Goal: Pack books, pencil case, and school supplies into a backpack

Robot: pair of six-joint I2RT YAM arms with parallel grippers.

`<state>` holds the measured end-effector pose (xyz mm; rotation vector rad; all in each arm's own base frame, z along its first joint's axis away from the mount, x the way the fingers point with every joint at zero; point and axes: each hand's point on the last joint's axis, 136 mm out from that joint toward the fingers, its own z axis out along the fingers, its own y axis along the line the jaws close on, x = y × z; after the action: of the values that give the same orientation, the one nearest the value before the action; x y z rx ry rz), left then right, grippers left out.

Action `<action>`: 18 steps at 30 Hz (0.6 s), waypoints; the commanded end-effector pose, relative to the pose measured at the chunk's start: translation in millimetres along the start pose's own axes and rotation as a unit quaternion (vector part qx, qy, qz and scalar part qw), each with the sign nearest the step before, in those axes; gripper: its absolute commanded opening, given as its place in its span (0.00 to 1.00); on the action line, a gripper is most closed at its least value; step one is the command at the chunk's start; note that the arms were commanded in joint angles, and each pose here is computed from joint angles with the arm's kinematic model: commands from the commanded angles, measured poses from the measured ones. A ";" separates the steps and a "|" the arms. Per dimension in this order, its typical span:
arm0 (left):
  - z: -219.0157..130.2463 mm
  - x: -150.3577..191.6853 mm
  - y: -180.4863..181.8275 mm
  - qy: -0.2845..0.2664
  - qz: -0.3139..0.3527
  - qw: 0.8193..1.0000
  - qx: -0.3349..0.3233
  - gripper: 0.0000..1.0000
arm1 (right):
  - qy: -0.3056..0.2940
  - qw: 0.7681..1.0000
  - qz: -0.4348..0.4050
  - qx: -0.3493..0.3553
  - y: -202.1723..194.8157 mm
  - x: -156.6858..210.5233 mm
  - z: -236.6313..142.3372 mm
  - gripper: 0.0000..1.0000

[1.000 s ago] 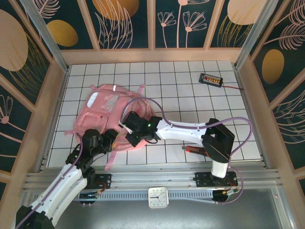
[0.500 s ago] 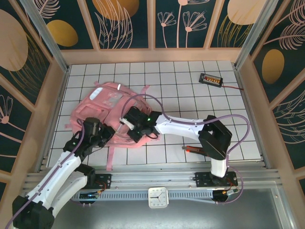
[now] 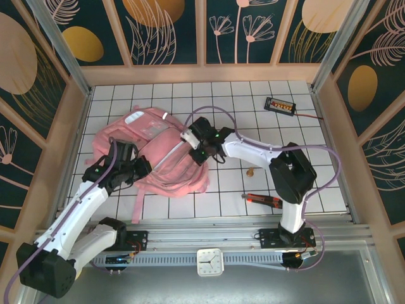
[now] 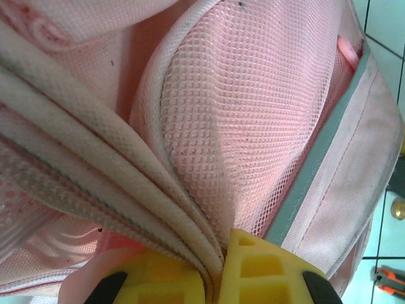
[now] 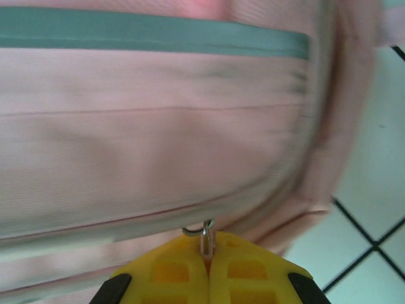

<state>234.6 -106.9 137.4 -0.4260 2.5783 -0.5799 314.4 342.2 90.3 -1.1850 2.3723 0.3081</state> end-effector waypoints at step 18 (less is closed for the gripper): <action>3.2 -30.4 8.8 0.007 0.042 0.998 -0.034 0.99 | -0.076 0.996 -0.041 0.003 -50.5 -54.9 -8.3 0.00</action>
<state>255.7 -90.1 141.5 -0.3300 2.6327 -0.4656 385.4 357.6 101.0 -1.3030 2.1768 0.3008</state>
